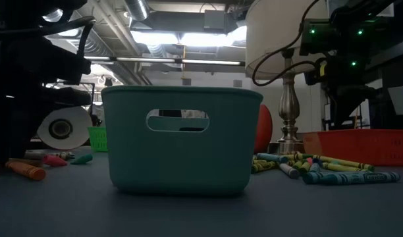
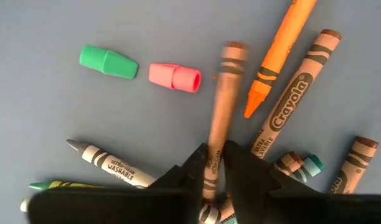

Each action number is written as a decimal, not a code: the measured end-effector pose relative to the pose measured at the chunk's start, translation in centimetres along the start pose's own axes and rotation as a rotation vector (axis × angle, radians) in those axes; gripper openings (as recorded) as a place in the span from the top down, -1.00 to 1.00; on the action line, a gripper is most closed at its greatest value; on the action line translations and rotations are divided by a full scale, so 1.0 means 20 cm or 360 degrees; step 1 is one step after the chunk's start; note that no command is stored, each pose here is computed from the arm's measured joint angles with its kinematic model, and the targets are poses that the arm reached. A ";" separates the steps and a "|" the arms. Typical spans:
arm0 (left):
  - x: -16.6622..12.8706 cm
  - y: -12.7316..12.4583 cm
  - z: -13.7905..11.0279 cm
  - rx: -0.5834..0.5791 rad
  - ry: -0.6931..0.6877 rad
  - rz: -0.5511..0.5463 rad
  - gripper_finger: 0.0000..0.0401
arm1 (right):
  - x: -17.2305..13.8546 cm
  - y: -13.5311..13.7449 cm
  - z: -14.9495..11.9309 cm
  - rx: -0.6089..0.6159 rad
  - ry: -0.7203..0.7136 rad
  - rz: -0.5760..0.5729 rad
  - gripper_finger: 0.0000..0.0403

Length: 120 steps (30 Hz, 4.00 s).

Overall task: Sort crayons
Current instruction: Put the brown crayon into the black bin, then put the blue green crayon into the orange bin

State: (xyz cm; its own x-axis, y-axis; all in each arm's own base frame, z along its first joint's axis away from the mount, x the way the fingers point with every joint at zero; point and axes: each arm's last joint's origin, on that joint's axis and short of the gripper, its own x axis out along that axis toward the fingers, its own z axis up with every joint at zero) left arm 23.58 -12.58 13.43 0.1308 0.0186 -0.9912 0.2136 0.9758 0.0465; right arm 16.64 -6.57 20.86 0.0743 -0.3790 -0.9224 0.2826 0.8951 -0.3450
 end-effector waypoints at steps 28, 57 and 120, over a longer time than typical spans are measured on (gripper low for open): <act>-0.12 0.02 0.12 -0.0425 -0.0031 0.0020 0.99 | 0.00 0.00 0.03 0.0038 -0.0109 -0.0009 0.29; -0.50 0.67 0.45 -0.1063 -0.0559 0.0001 0.97 | -0.01 0.01 0.07 0.0065 -0.0254 0.0215 0.29; -0.43 0.97 0.48 -0.0920 -0.1099 0.0240 0.46 | -0.11 0.03 0.29 0.0079 -0.1080 0.0693 0.29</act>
State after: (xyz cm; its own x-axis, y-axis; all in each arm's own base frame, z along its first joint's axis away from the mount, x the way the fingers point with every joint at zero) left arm 35.81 4.13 24.00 0.7080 0.2015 -0.6769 -0.3464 0.9343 -0.0841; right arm 22.27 -6.61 23.64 0.7475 -0.0732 -0.6603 0.1357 0.9898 0.0439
